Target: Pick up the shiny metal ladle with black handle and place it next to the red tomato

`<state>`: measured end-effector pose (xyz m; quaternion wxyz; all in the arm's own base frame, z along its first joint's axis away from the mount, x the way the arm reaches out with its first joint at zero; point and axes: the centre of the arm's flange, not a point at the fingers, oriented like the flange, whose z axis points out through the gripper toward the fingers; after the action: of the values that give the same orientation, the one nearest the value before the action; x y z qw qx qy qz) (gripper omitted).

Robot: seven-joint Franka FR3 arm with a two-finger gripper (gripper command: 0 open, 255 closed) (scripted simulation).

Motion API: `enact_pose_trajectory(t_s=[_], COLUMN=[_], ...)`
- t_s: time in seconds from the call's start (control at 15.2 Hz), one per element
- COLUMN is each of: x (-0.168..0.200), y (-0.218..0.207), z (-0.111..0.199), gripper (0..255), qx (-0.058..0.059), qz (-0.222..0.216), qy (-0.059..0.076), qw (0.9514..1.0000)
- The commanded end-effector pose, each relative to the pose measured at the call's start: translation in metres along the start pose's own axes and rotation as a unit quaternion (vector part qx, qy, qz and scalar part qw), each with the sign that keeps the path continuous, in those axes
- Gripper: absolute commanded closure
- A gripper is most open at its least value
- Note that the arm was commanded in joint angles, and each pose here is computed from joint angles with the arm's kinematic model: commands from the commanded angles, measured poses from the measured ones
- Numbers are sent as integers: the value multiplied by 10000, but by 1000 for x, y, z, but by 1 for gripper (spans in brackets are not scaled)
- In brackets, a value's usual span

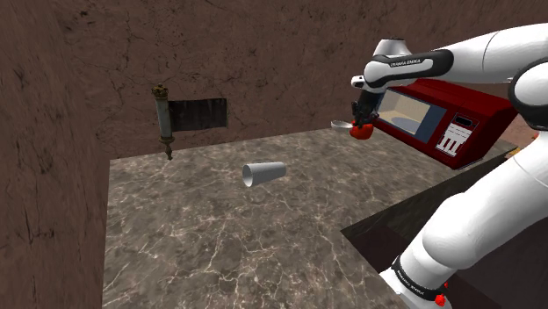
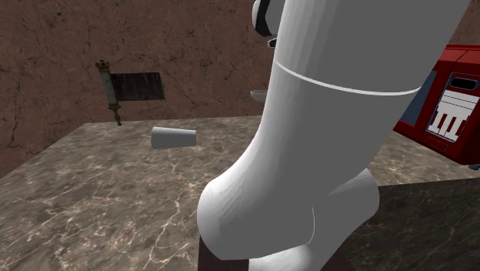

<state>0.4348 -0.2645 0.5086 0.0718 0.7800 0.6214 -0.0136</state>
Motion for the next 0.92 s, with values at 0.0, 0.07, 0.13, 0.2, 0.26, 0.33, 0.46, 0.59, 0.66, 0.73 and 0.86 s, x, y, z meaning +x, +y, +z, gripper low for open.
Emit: enact_pose_trajectory(t_s=[0.0,0.07,0.13,0.2,0.26,0.33,0.46,0.59,0.66,0.73,0.86], x=[-25,-37,-49,-61,-73,-85,-109,-133,-145,-157,-181], y=[-10,-16,-21,-27,-32,-37,-48,-59,-65,-70,-81], z=[2,3,4,5,5,6,8,9,10,11,13], gripper=[255,255,255,255,255,255,255,255,255,255,255], qx=[-3,-3,-3,-3,-3,-3,-3,-3,-3,-3,-3], qz=[-7,-7,-7,-7,-7,-7,-7,-7,-7,-7,-7], qy=[0,0,0,0,0,0,0,0,0,0,0], qw=[10000,10000,10000,10000,10000,10000,10000,10000,10000,10000,10000])
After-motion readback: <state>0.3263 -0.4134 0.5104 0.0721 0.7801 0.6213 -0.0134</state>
